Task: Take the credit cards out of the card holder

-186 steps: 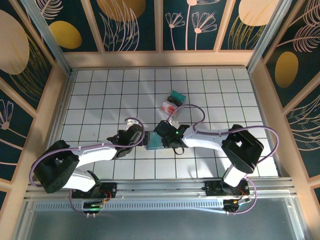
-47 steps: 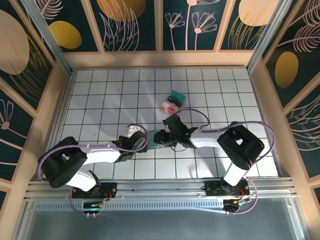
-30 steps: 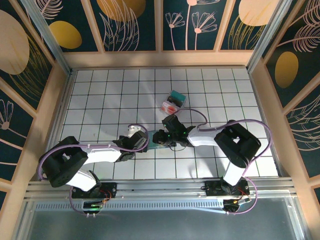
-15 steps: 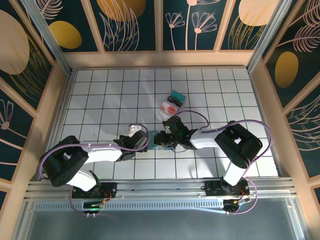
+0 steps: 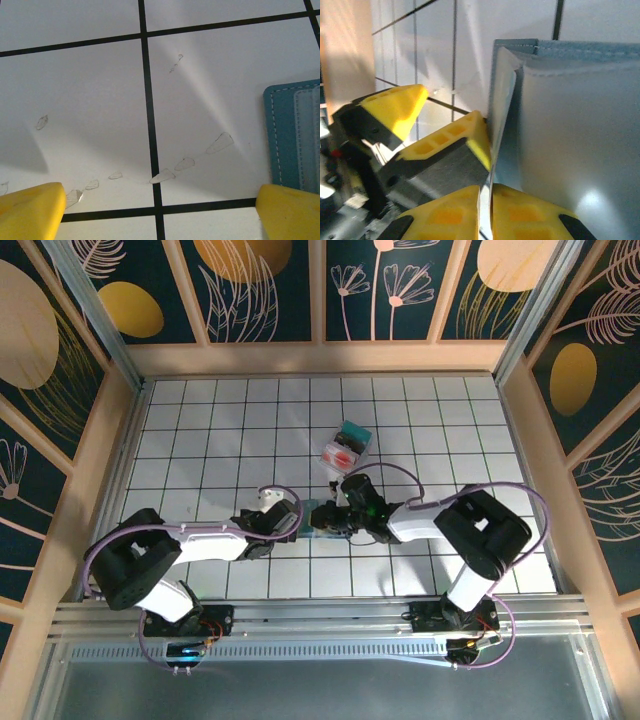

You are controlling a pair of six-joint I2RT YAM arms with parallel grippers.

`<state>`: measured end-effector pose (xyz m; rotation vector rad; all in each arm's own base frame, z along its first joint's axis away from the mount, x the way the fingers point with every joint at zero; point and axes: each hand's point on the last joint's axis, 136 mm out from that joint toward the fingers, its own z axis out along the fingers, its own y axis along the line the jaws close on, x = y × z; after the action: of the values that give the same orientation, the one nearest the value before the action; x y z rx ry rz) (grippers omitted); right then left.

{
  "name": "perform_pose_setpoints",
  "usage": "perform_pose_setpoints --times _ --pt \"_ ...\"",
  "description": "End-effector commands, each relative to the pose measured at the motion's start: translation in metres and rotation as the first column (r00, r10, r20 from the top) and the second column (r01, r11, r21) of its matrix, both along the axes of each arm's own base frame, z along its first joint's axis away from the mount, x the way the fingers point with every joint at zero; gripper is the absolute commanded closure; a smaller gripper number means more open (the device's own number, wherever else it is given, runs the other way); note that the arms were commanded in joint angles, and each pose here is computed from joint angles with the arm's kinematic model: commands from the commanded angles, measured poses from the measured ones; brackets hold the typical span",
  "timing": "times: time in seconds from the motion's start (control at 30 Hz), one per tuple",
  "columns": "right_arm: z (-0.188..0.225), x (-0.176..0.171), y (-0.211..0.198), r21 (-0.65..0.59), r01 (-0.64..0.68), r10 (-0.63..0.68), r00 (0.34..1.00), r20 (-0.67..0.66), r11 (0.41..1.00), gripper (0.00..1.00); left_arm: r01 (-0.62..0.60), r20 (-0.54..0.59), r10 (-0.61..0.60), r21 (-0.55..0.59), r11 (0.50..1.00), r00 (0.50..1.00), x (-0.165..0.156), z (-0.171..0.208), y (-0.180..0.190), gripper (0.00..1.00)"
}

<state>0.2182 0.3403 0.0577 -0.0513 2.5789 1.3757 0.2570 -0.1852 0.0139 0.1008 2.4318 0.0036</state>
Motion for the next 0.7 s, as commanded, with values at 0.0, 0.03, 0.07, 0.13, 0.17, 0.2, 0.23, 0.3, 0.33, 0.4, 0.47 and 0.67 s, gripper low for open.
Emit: perform_pose_setpoints --times 0.0,0.03,0.07,0.13,0.17,0.2,0.23,0.3,0.33,0.4,0.47,0.67 --pt "0.041 0.003 0.008 0.132 -0.033 0.021 0.996 0.085 0.991 0.86 0.0 -0.064 0.004 0.066 0.998 0.998 -0.01 -0.017 0.01 0.01" --pt "0.042 0.003 0.007 0.134 -0.031 0.019 0.996 0.089 0.991 0.87 -0.002 -0.064 0.006 0.066 0.998 0.998 -0.01 -0.017 0.01 0.01" --pt "0.043 0.003 0.007 0.137 -0.031 0.019 0.996 0.089 0.99 0.87 0.0 -0.064 0.004 0.065 0.998 0.998 -0.01 -0.017 0.01 0.01" --pt "0.043 0.004 0.009 0.141 -0.036 0.024 0.996 0.086 0.989 0.87 0.0 -0.066 0.005 0.066 0.998 0.998 -0.01 -0.017 0.01 0.01" --pt "0.043 0.004 0.01 0.142 -0.041 0.028 0.996 0.087 0.989 0.87 0.0 -0.066 0.004 0.064 0.998 0.998 -0.01 -0.017 0.01 0.01" --pt "0.042 0.004 0.011 0.14 -0.039 0.028 0.996 0.081 0.989 0.87 -0.001 -0.065 0.005 0.063 0.998 0.998 -0.01 -0.017 0.009 0.01" --pt "0.041 0.005 0.011 0.137 -0.039 0.028 0.996 0.079 0.99 0.87 -0.002 -0.065 0.006 0.061 0.998 0.998 -0.01 -0.017 0.009 0.01" --pt "0.036 0.006 0.012 0.122 -0.033 0.025 0.997 0.067 0.992 0.87 0.0 -0.068 0.004 0.06 0.998 0.998 -0.01 -0.018 0.009 0.01" --pt "0.033 0.006 0.012 0.115 -0.029 0.022 0.998 0.062 0.993 0.88 0.002 -0.069 0.002 0.059 0.998 0.998 -0.01 -0.018 0.008 0.01" --pt "0.03 0.008 0.01 0.099 -0.017 0.012 0.998 0.057 0.995 0.93 0.002 -0.068 0.003 0.061 0.998 0.998 -0.01 -0.018 0.009 0.01" --pt "0.025 0.01 0.005 0.066 0.008 -0.011 0.999 0.053 0.998 0.99 -0.002 -0.064 0.006 0.061 0.998 0.998 -0.01 -0.018 0.009 0.01" --pt "0.013 0.016 -0.018 -0.087 0.074 -0.068 0.995 0.066 0.993 1.0 -0.006 -0.065 0.01 0.066 0.998 0.998 -0.01 -0.019 0.011 0.01"
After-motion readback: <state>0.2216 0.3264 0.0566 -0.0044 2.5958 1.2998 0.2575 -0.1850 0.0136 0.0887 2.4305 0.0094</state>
